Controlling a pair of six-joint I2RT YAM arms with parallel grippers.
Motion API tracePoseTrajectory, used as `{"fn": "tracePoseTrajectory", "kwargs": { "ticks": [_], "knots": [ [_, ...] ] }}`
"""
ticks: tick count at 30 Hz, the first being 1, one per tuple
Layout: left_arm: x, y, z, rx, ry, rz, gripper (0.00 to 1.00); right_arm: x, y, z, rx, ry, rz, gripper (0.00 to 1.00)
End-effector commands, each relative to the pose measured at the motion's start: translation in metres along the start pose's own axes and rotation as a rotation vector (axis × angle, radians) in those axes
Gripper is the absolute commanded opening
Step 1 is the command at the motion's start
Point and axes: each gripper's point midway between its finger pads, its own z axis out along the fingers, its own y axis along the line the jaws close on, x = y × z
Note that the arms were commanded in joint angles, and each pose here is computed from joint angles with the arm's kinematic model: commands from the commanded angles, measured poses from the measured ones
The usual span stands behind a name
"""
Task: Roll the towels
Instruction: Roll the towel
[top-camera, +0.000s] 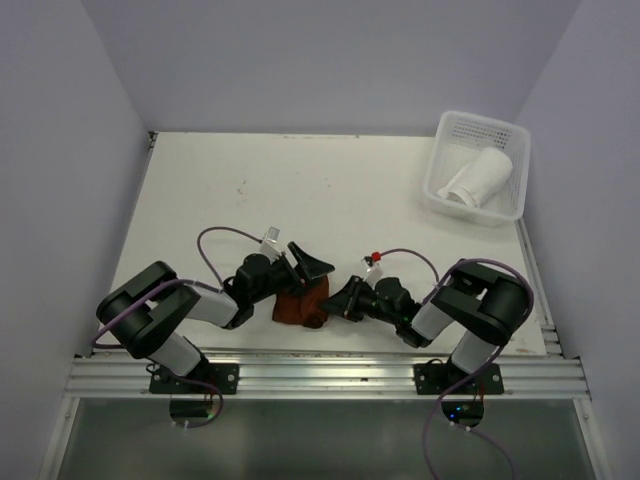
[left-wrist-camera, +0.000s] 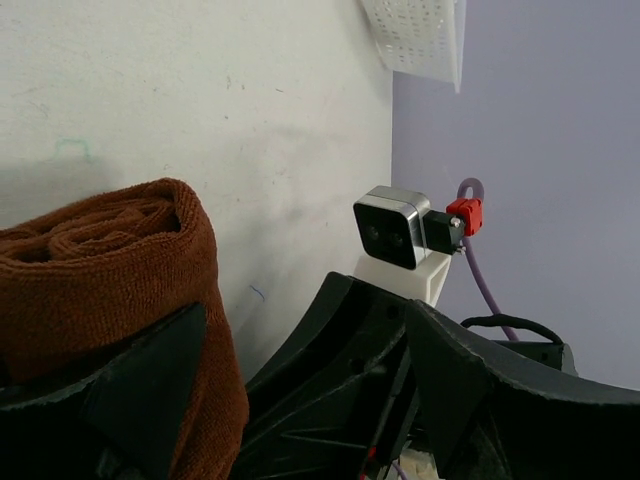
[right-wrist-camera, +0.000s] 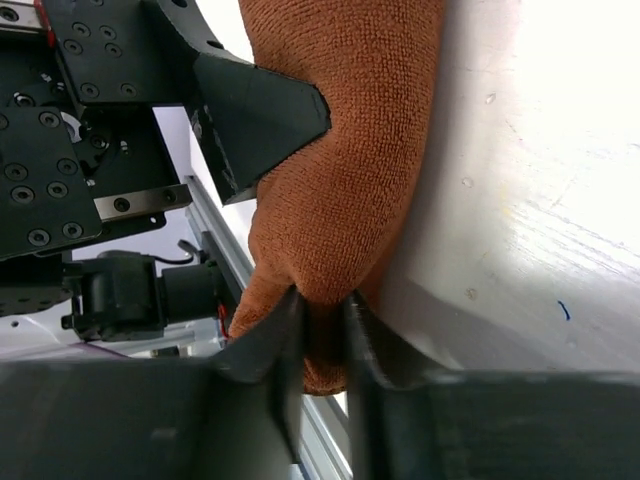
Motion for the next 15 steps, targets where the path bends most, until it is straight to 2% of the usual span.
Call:
{"fn": "tracePoseTrajectory", "kwargs": {
  "ticks": [1,2,4,9,10,12,13,15],
  "knots": [
    [-0.002,0.015,-0.003,-0.05,-0.019,0.033,0.86,-0.006,0.03,0.003,-0.132,-0.013,0.025,0.15],
    [-0.002,0.014,-0.004,-0.047,-0.02,0.034,0.86,-0.005,0.029,0.003,-0.132,-0.01,0.025,0.07],
    [-0.004,0.01,-0.004,-0.039,-0.022,0.046,0.86,-0.004,0.026,0.003,-0.116,-0.004,0.024,0.0],
    [-0.013,0.003,-0.002,-0.057,-0.042,0.106,0.87,-0.007,0.016,0.004,0.012,0.011,-0.065,0.0],
    [-0.018,-0.004,-0.003,-0.045,-0.056,0.129,0.88,-0.006,-0.003,-0.005,0.144,0.028,-0.121,0.0],
    [-0.022,-0.004,-0.004,-0.069,-0.069,0.148,0.88,-0.02,0.003,-0.008,0.243,-0.001,-0.208,0.0],
    [-0.027,-0.012,-0.005,-0.055,-0.081,0.167,0.89,-0.021,-0.025,-0.024,0.404,0.018,-0.269,0.0],
    [-0.03,-0.016,-0.006,-0.059,-0.089,0.182,0.9,-0.034,-0.011,-0.029,0.434,0.001,-0.321,0.0]
  ]
}}
